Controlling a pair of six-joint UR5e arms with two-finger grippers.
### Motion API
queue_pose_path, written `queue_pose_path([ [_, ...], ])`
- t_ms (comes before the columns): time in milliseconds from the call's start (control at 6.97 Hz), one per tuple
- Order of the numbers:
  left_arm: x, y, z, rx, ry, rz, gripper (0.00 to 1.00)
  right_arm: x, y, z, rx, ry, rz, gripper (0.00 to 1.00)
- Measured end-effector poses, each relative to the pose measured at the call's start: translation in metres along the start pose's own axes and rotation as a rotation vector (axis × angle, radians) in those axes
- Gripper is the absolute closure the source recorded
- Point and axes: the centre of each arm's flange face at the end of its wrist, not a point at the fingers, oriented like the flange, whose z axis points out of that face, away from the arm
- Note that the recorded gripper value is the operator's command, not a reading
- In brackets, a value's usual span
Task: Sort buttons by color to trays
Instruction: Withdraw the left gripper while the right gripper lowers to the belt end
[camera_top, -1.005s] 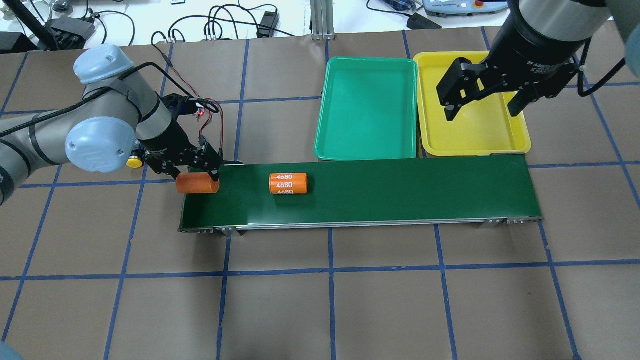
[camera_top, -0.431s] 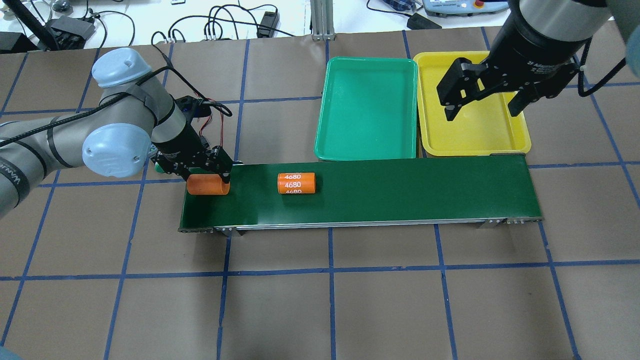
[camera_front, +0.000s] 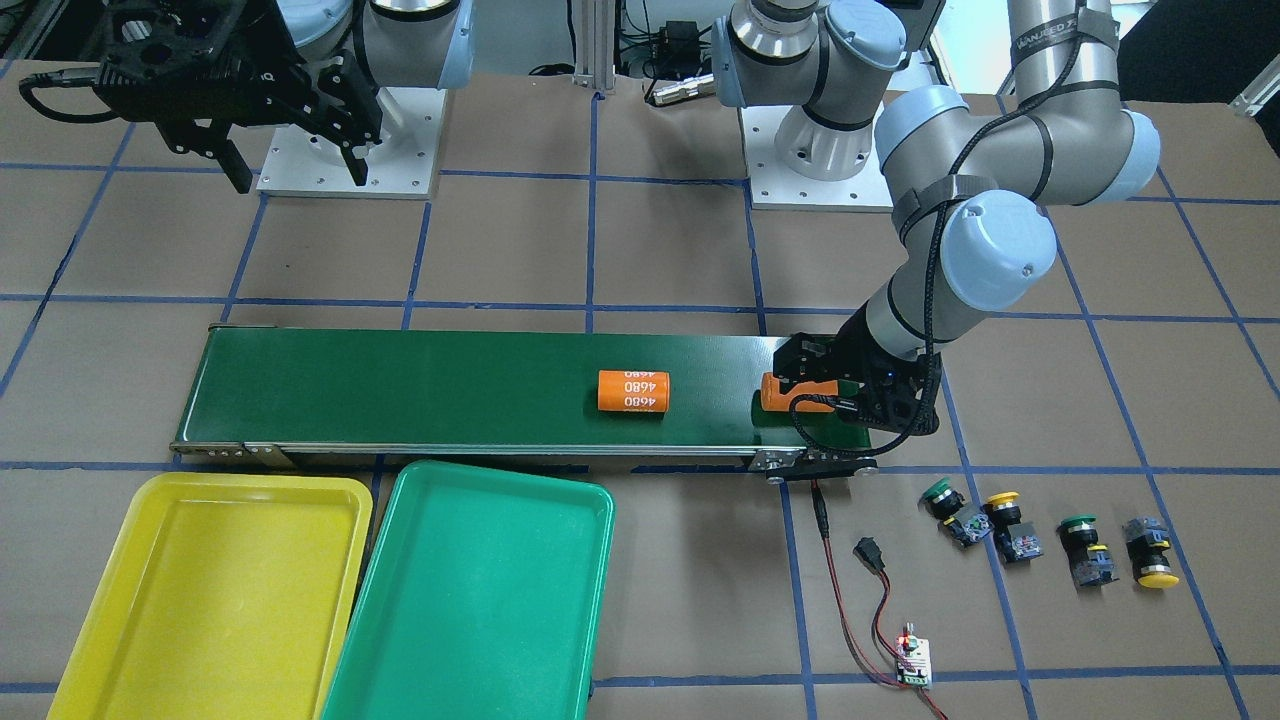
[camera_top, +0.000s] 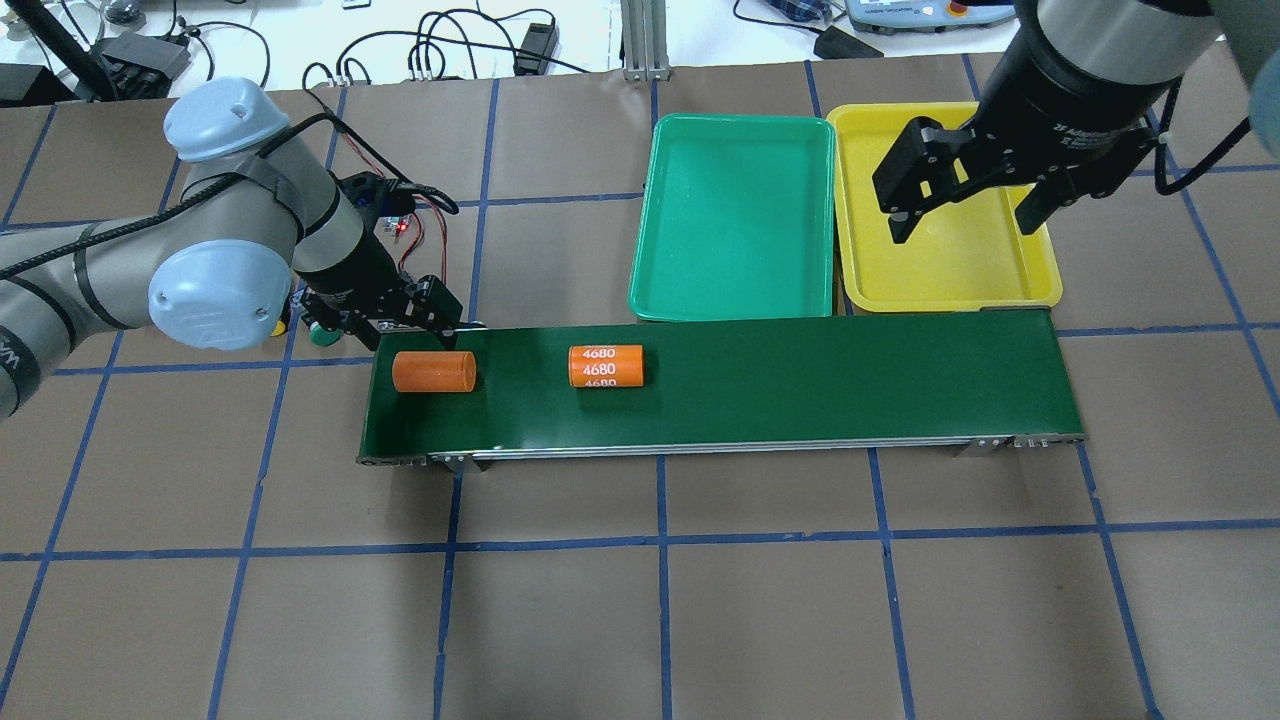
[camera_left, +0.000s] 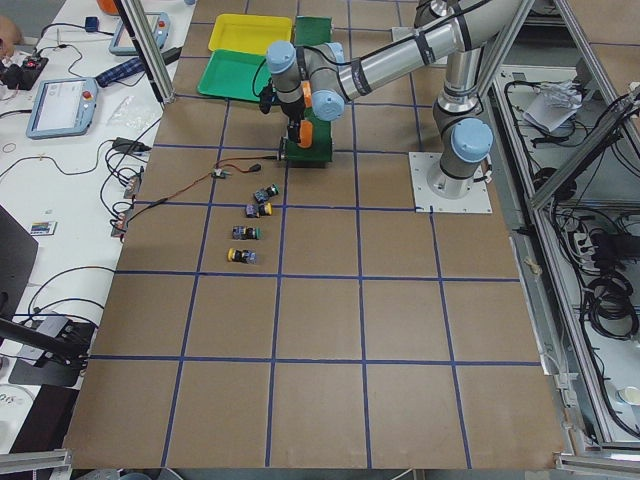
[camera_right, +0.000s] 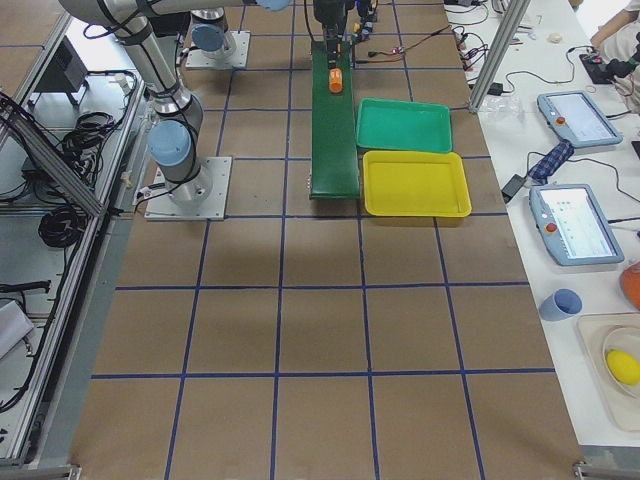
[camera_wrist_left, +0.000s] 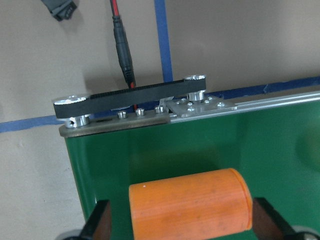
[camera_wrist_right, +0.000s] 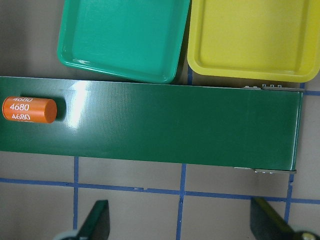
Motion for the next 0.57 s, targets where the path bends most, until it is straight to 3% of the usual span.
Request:
queue_pose_path([
  [144, -0.020, -0.002, -0.021, 0.036, -0.026, -0.031, 0.00, 0.000, 0.000, 0.001, -0.002, 0.000, 0.000, 0.00],
  [431, -0.121, -0.009, -0.067, 0.112, -0.081, -0.143, 0.00, 0.000, 0.001, 0.002, -0.004, 0.000, 0.000, 0.00],
  [574, -0.162, -0.016, -0.085, 0.139, -0.109, -0.122, 0.00, 0.000, 0.001, 0.002, -0.004, 0.000, 0.000, 0.00],
])
